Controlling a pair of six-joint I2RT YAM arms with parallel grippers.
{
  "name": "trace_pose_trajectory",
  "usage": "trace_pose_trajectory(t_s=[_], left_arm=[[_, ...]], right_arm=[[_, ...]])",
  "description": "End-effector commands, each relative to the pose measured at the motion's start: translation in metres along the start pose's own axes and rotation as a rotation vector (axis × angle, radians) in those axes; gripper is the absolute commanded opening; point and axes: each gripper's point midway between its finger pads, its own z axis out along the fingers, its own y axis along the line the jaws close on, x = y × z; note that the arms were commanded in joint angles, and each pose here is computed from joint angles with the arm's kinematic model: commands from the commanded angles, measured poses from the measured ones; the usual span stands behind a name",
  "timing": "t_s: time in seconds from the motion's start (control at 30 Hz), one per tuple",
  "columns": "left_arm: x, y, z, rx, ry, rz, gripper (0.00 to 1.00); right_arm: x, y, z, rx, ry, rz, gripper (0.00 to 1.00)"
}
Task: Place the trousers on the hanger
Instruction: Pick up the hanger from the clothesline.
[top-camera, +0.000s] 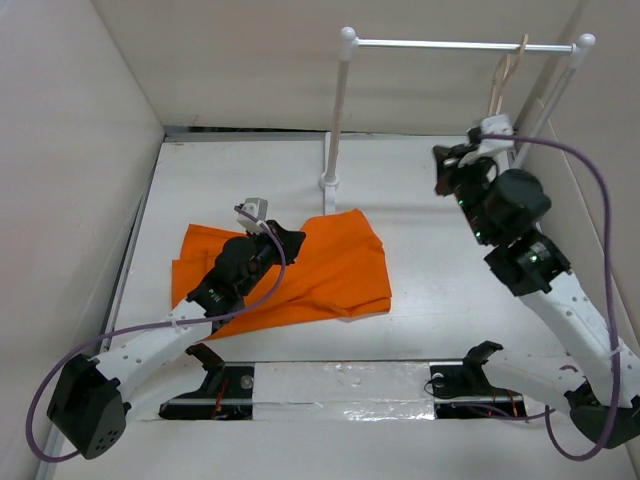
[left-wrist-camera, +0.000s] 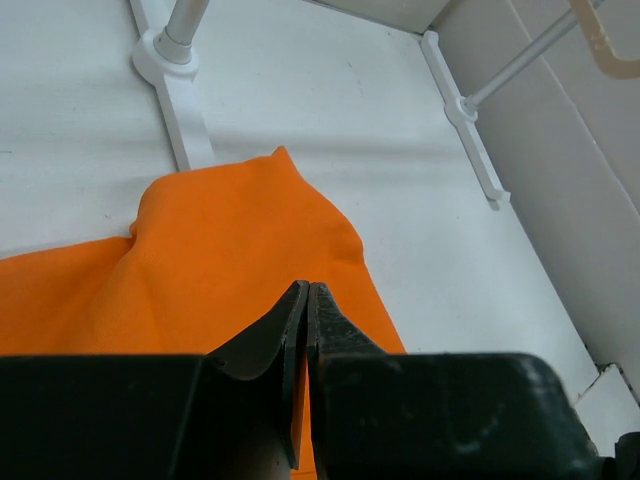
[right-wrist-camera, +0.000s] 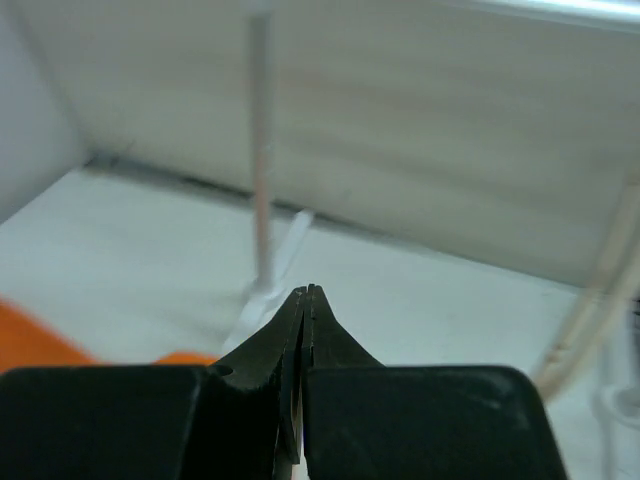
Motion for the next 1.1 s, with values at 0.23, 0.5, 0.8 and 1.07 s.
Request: trace_pose_trajectory(t_s=[0.23, 0.5, 0.8, 1.07], left_arm=[[0.002, -0.007, -0.005, 0.049, 0.010, 0.046, 0.00], [0.006, -0.009, -0.005, 0.067, 0.030, 0.046, 0.06], [0.007, -0.010, -0.002, 0.071, 0.032, 0.044, 0.07], [0.010, -0.016, -0.005, 0.111, 0.041, 0.039, 0.07]], right_arm=[[-0.017, -0.195, -0.011, 0.607, 0.094, -0.103, 0.60], [0.027, -0.201, 0.046, 0.366, 0.178, -0.039, 0.73], [0.048, -0.213, 0.053, 0.362, 0.182, 0.005, 0.65], [0.048, -0.198, 0.073, 0.242, 0.152, 0.016, 0.71]])
